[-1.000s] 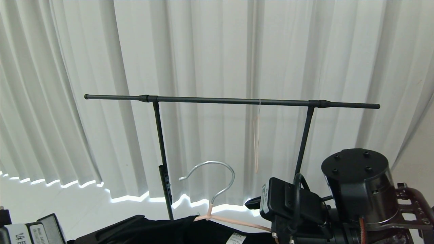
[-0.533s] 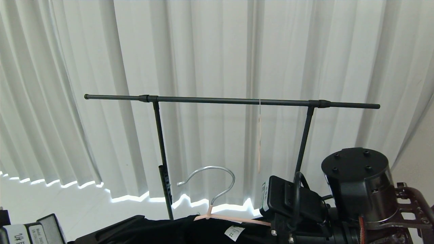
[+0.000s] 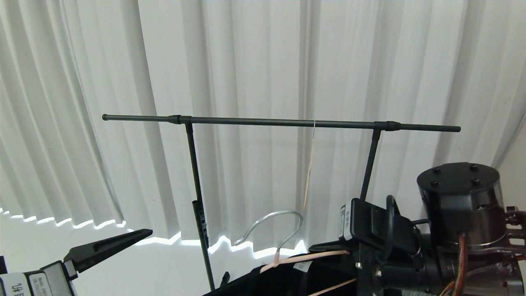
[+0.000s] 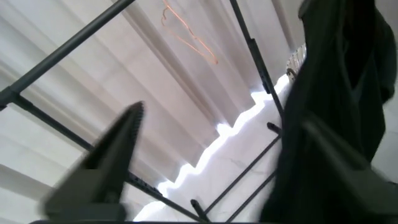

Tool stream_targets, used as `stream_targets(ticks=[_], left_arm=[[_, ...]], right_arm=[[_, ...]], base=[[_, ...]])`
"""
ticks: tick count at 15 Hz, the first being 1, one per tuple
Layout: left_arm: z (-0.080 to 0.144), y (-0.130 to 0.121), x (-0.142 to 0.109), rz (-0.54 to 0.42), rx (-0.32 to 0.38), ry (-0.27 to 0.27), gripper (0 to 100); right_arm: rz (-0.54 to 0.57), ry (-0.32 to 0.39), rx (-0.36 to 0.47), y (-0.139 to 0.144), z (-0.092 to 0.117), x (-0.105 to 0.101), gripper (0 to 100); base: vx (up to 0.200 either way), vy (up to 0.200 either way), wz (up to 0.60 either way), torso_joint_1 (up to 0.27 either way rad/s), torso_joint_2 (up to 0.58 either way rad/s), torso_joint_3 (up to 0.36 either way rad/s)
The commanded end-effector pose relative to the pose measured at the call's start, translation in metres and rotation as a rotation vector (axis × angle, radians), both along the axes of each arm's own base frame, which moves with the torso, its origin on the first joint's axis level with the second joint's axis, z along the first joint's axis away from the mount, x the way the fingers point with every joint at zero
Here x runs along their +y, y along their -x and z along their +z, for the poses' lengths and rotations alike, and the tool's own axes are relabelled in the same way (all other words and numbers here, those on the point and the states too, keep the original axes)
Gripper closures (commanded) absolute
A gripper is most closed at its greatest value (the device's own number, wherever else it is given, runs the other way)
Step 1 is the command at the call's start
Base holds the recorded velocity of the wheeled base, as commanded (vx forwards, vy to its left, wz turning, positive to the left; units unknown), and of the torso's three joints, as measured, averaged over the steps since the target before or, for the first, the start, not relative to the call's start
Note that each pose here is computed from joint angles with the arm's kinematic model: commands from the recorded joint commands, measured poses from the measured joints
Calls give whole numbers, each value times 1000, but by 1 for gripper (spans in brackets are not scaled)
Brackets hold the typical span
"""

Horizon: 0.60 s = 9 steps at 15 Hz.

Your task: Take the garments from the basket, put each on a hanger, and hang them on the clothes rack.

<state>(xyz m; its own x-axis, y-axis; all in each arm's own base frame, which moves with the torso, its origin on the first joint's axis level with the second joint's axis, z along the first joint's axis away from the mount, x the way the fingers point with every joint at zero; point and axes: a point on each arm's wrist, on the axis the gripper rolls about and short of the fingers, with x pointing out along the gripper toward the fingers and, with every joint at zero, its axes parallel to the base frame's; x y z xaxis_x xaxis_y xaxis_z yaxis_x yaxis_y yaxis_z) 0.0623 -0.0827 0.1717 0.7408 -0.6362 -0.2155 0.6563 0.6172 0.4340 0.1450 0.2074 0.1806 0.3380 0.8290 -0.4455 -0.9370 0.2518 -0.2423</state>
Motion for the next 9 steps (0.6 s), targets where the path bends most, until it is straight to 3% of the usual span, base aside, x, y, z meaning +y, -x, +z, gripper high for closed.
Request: stream_targets(ticks=[1, 5, 9], left_arm=[[-1, 3, 5, 1, -9, 10, 0], [0, 6, 9, 1, -22, 27, 0], [-24, 1, 16, 84, 42, -43, 0]], right_arm=[[-77, -24, -41, -9, 9, -23, 100], [-163, -29, -53, -23, 13, -39, 100], [-205, -31, -57, -27, 17, -47, 100]], base=[[0, 0, 0, 0, 0, 0], [0, 0, 0, 0, 0, 0], [0, 0, 0, 0, 0, 0]])
